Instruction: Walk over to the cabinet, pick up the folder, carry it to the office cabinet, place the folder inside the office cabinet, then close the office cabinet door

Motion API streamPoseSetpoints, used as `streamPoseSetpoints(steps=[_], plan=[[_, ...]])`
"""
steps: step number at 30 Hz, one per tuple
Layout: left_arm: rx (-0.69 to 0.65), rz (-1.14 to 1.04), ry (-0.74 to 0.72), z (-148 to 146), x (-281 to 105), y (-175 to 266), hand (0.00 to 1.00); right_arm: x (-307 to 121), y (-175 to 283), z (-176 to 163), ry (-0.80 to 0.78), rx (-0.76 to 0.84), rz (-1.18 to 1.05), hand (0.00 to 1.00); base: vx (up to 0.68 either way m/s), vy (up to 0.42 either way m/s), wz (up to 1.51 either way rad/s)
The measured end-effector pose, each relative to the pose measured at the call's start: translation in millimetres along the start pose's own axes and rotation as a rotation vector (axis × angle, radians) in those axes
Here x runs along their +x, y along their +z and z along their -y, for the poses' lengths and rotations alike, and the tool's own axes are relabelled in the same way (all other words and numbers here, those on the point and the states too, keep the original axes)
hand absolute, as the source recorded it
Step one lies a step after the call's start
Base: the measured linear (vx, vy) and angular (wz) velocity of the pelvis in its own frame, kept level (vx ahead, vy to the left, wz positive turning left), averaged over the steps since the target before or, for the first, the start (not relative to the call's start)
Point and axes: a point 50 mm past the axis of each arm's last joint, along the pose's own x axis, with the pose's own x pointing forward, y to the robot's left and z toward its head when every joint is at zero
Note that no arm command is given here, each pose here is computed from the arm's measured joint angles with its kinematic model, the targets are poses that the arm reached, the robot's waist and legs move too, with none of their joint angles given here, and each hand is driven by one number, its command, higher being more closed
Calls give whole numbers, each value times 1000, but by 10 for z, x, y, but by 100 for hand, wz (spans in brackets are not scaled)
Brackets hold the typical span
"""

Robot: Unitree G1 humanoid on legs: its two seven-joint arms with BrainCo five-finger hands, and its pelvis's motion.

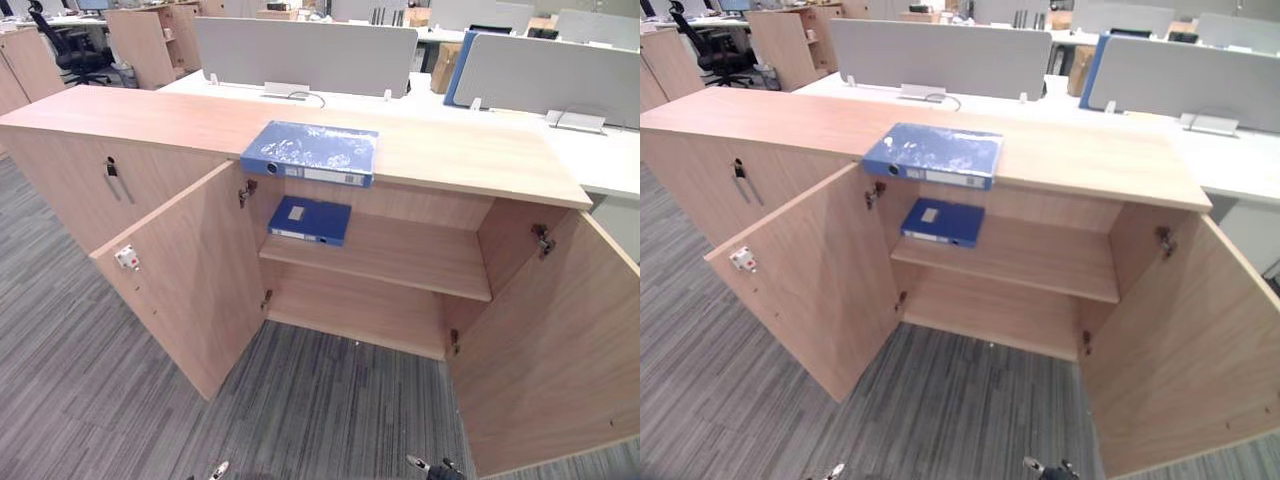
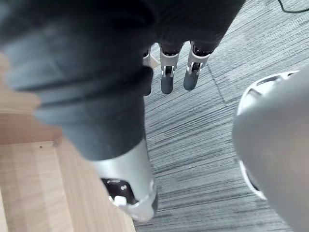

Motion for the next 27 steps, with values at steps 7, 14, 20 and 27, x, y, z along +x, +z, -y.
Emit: streamPoseSetpoints(steps=[7, 14, 20, 27], plan=[[21, 27, -22, 42, 10, 76, 0, 6, 221, -358, 85, -35, 57, 0, 293, 280, -63], [55, 61, -65, 170, 32, 187, 0, -17, 279, -558, 146, -74, 76, 0, 177, 144, -2], [78, 38, -70, 169, 38, 144, 0, -8, 169, -447, 122, -89, 41, 0, 104, -4, -21], [90, 4, -89, 223, 9, 21, 0, 31, 186, -150, 58, -150, 48, 0, 44, 56, -18]])
